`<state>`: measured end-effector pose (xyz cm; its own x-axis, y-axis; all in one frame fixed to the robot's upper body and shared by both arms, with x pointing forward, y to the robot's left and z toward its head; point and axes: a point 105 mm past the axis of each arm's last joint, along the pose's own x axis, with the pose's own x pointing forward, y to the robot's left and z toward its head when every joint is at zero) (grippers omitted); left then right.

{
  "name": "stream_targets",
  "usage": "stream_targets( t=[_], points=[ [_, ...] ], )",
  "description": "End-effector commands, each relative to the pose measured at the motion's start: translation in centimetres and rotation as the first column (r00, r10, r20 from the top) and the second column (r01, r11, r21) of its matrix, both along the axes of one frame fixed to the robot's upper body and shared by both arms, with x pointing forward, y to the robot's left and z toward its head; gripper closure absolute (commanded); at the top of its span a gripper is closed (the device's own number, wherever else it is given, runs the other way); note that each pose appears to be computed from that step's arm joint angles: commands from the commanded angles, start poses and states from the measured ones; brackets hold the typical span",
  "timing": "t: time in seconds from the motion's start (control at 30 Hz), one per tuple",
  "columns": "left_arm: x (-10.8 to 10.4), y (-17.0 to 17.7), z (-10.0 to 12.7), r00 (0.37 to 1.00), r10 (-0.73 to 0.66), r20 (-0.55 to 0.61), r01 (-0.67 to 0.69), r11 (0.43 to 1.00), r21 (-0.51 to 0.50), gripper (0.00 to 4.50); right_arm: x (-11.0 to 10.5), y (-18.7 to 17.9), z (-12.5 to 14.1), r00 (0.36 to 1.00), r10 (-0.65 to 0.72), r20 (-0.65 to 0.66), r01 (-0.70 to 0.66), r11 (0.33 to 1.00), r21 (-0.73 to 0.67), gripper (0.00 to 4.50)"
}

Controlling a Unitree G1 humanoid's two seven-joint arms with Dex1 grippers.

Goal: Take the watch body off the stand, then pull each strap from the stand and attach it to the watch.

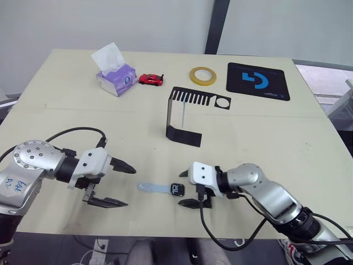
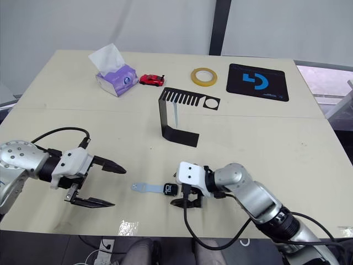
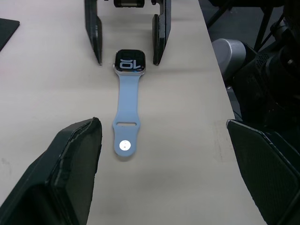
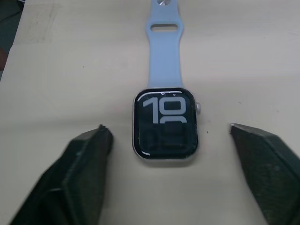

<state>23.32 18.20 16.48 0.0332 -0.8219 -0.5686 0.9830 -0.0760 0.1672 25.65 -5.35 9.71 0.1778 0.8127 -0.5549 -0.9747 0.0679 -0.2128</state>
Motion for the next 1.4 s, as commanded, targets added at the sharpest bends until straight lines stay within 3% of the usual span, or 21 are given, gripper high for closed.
stream_targets(
  t=[0.03,0.23,0.37,0.53,0.77,0.83,1.03,1.2,1.3,1.4],
  points=[
    [0.1,-0.2,0.2,1.0,-0.006,0.018,0.006,1.0,-0.013,0.0,-0.7,-0.4,2.1,0.999,0.02,0.049,-0.022,0.999,0.038,0.03],
    [1.0,-0.6,0.5,0.995,0.093,0.035,-0.087,0.986,-0.141,0.0,-1.5,-4.5,5.8,0.985,-0.152,0.079,0.133,0.969,0.207,0.03],
    [1.8,-0.5,0.8,0.975,0.224,0.008,-0.215,0.943,-0.256,0.0,-2.0,-6.9,7.4,0.955,-0.29,0.063,0.257,0.913,0.316,0.03],
    [3.3,-0.2,1.9,0.887,0.46,-0.052,-0.432,0.782,-0.45,0.0,-3.1,-10.0,9.1,0.891,-0.452,0.035,0.39,0.804,0.449,0.03],
    [3.1,1.0,2.1,0.757,0.641,-0.123,-0.595,0.6,-0.535,0.0,-4.0,-13.1,10.1,0.802,-0.598,0.011,0.506,0.688,0.521,0.03],
    [2.9,1.5,2.1,0.732,0.668,-0.13,-0.617,0.571,-0.541,0.0,-4.1,-13.8,10.3,0.779,-0.627,0.01,0.528,0.664,0.529,0.03],
    [2.7,0.8,2.4,0.753,0.65,-0.104,-0.587,0.591,-0.553,0.0,-3.7,-13.7,10.3,0.777,-0.629,0.011,0.528,0.662,0.532,0.03],
    [2.5,-1.9,4.2,0.824,0.564,-0.054,-0.482,0.647,-0.591,0.0,-2.7,-11.5,10.4,0.833,-0.553,0.019,0.459,0.711,0.533,0.03],
    [2.3,-2.9,4.6,0.863,0.502,-0.056,-0.434,0.681,-0.59,0.0,-1.3,-9.7,10.1,0.863,-0.504,0.026,0.42,0.746,0.517,0.03],
    [2.2,-3.9,4.8,0.902,0.429,-0.043,-0.374,0.731,-0.571,0.0,1.6,-7.7,8.9,0.867,-0.499,0.014,0.433,0.766,0.476,0.03]
  ],
)
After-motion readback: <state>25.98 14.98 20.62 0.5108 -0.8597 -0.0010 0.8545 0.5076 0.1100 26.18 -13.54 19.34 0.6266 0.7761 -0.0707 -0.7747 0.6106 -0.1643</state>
